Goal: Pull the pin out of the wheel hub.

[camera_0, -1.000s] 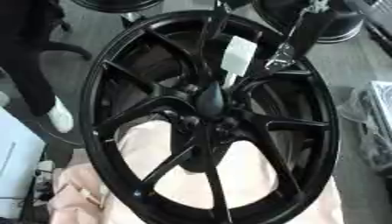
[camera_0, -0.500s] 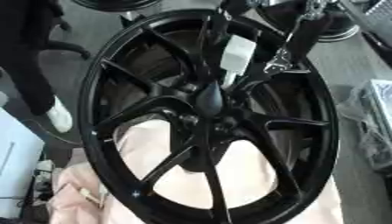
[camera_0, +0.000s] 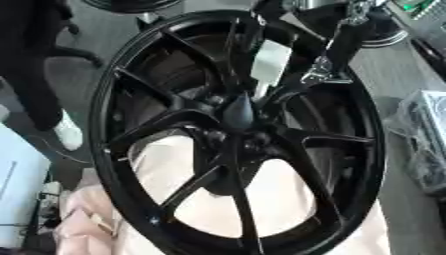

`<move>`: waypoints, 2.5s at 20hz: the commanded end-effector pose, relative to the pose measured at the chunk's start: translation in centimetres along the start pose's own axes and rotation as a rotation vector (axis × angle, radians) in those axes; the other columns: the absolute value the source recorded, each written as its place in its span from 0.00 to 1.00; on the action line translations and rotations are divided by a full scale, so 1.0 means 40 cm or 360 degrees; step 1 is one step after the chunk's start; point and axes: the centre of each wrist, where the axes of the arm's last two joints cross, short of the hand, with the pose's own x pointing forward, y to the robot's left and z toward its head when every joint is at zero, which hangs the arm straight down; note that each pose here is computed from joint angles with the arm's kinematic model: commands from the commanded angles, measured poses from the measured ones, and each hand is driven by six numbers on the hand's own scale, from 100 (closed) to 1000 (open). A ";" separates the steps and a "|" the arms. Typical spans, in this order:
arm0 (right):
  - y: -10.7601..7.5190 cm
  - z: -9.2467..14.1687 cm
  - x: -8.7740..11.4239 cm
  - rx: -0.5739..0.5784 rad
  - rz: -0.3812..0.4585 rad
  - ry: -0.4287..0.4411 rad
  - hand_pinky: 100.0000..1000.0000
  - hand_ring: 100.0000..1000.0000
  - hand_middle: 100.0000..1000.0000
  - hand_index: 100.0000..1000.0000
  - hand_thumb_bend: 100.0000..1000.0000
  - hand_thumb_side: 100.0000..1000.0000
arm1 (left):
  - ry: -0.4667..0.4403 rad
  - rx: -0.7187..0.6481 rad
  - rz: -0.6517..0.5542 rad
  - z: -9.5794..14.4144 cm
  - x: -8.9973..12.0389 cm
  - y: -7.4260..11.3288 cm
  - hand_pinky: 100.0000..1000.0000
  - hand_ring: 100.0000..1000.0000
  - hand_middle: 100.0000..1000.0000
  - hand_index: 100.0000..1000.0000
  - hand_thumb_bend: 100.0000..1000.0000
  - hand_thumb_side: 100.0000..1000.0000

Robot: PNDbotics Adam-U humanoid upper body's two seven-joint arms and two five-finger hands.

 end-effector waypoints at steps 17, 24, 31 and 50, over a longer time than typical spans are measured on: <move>-0.017 0.034 -0.014 0.0135 0.0175 -0.0032 0.83 0.73 0.65 0.76 0.32 0.00 | -0.0053 -0.0036 -0.0023 -0.013 0.027 0.000 0.56 0.78 0.70 0.68 0.28 0.59; -0.012 0.035 -0.020 0.0144 0.0184 -0.0020 0.83 0.72 0.65 0.75 0.31 0.00 | -0.0058 -0.0024 -0.0019 -0.014 0.029 0.000 0.56 0.78 0.69 0.68 0.28 0.59; -0.006 0.038 -0.026 0.0153 0.0189 -0.0002 0.83 0.71 0.63 0.74 0.30 0.00 | -0.0057 -0.0018 -0.0021 -0.015 0.030 -0.002 0.56 0.78 0.69 0.67 0.28 0.59; -0.003 0.042 -0.034 0.0145 0.0170 0.0008 0.81 0.65 0.52 0.64 0.21 0.00 | -0.0048 -0.0026 -0.0031 -0.015 0.029 -0.002 0.56 0.78 0.69 0.67 0.27 0.60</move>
